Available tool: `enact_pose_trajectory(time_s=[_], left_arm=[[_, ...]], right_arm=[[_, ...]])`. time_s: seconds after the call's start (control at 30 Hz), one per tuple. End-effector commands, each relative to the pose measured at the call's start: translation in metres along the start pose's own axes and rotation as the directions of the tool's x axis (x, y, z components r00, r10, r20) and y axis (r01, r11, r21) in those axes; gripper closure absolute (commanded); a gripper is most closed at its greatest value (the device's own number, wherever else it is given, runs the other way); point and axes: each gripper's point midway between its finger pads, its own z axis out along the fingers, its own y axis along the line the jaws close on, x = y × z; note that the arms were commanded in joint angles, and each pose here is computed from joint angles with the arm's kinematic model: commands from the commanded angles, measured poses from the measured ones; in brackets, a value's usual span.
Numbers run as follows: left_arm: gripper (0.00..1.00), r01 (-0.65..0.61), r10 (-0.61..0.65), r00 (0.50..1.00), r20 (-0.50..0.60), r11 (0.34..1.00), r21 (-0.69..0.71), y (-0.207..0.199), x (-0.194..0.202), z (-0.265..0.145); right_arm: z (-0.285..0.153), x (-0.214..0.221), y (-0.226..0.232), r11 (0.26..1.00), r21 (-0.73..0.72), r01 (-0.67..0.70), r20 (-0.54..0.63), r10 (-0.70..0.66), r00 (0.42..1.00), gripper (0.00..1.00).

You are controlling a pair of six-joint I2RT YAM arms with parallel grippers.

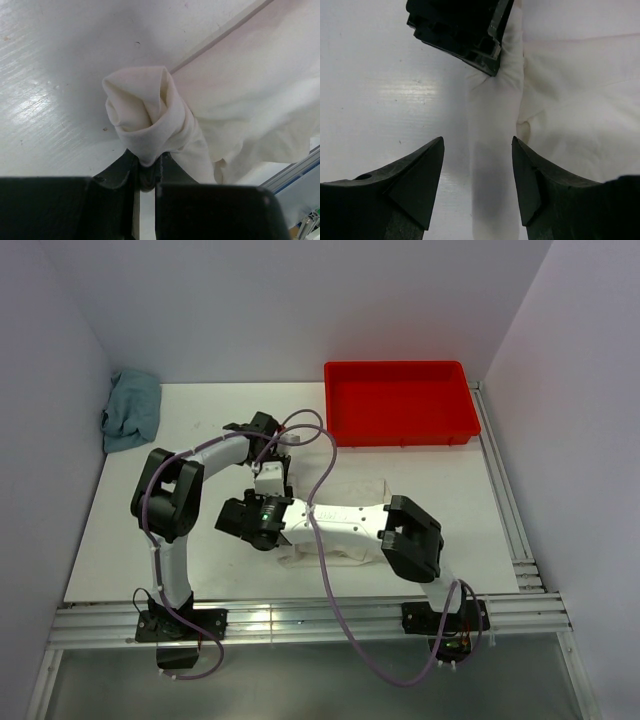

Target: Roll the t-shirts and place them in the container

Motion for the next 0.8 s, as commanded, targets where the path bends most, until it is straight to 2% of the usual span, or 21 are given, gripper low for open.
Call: enact_pose_trajectory(time_s=[0.0, 0.3, 0.43, 0.53, 0.63, 0.77], left_arm=[[0.93, -0.047, 0.053, 0.998, 0.036, 0.987, -0.152, 0.031, -0.015, -0.002], [0.91, -0.051, 0.054, 0.998, 0.019, 0.988, -0.144, 0.027, -0.012, 0.0], [0.9, -0.05, 0.053, 0.998, 0.016, 0.988, -0.144, 0.027, -0.012, -0.001], [0.86, -0.053, 0.056, 0.998, 0.021, 0.988, -0.145, 0.026, -0.014, -0.003], [0.77, -0.054, 0.058, 0.998, 0.025, 0.989, -0.137, 0.024, -0.017, -0.006], [0.57, -0.063, 0.068, 0.997, 0.037, 0.99, -0.122, 0.019, -0.023, -0.009]], right_arm=[[0.0, -0.02, -0.006, 0.997, 0.052, 0.053, 0.073, -0.056, 0.996, 0.36], [0.025, 0.007, 0.006, 0.99, 0.075, 0.123, 0.05, -0.127, 0.991, 0.37], [0.037, 0.027, 0.004, 0.982, 0.107, 0.156, 0.006, -0.157, 0.988, 0.38], [0.037, 0.037, -0.002, 0.979, 0.129, 0.157, -0.013, -0.156, 0.988, 0.38], [0.035, 0.049, -0.007, 0.977, 0.138, 0.165, -0.04, -0.161, 0.986, 0.4], [0.033, 0.069, -0.015, 0.973, 0.146, 0.179, -0.105, -0.165, 0.981, 0.47]])
